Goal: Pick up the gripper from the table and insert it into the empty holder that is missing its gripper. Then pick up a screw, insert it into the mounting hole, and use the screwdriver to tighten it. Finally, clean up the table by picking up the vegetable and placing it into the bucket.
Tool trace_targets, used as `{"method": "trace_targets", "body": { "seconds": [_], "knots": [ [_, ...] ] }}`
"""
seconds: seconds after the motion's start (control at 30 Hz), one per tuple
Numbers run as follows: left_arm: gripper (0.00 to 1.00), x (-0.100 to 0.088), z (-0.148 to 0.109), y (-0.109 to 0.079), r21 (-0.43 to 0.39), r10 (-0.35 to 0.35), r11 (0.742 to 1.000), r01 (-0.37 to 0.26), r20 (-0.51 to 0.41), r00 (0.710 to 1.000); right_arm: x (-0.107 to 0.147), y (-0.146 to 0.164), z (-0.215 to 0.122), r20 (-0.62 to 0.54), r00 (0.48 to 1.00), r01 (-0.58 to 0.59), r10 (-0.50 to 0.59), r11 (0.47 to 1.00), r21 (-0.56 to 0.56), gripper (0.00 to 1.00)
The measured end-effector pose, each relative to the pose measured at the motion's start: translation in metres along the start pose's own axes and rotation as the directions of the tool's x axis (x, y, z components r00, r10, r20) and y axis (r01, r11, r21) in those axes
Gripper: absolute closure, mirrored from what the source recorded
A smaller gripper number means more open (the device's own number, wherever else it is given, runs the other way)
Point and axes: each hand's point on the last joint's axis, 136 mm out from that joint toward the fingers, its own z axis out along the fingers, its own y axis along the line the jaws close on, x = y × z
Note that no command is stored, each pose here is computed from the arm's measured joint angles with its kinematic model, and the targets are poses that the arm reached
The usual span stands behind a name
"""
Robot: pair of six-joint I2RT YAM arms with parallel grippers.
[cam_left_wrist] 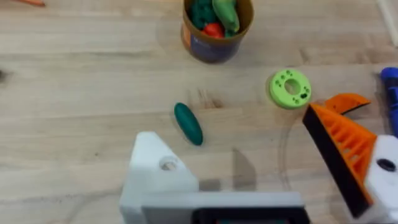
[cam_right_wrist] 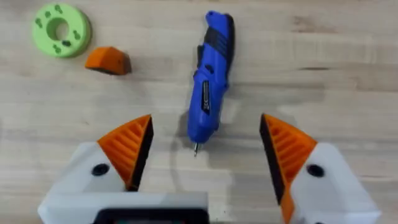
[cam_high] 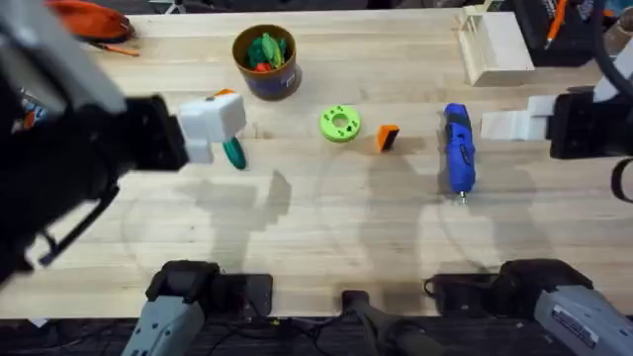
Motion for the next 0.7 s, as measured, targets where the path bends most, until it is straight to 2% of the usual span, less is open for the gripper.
{"method": "trace_targets", "body": {
  "seconds": [0.23,0.27,0.4,0.53,0.57,0.63,0.7],
  "knots": [
    [0.016,-0.013,-0.029,-0.004,0.017,0.019,1.000,-0.022,0.180,0.983,0.022,0.000,-0.001,-0.089,0.996,-0.002,0.002,1.000,0.000,0.034],
    [0.015,-0.013,-0.034,-0.005,0.019,0.021,0.999,-0.025,0.201,0.979,0.032,0.000,-0.002,-0.128,0.992,-0.004,0.004,1.000,0.001,0.035],
    [0.015,-0.005,-0.033,-0.005,0.023,0.019,0.999,-0.024,0.167,0.986,0.044,0.000,-0.004,-0.177,0.984,-0.005,0.005,1.000,0.001,0.035],
    [0.015,0.020,-0.030,-0.002,0.014,0.012,1.000,-0.013,0.066,0.998,0.055,0.000,-0.006,-0.223,0.975,-0.006,0.006,1.000,0.001,0.035],
    [0.014,0.020,-0.029,-0.002,0.009,0.015,1.000,-0.016,0.067,0.998,0.061,0.000,-0.008,-0.248,0.969,-0.007,0.007,1.000,0.002,0.035],
    [0.015,0.005,-0.030,-0.003,0.011,0.053,0.998,-0.055,0.131,0.990,0.062,0.000,-0.008,-0.252,0.968,-0.007,0.007,1.000,0.002,0.035],
    [0.015,-0.009,-0.030,-0.007,0.011,0.134,0.990,-0.139,0.192,0.972,0.062,0.000,-0.008,-0.252,0.968,-0.007,0.007,1.000,0.002,0.034]
  ]
}}
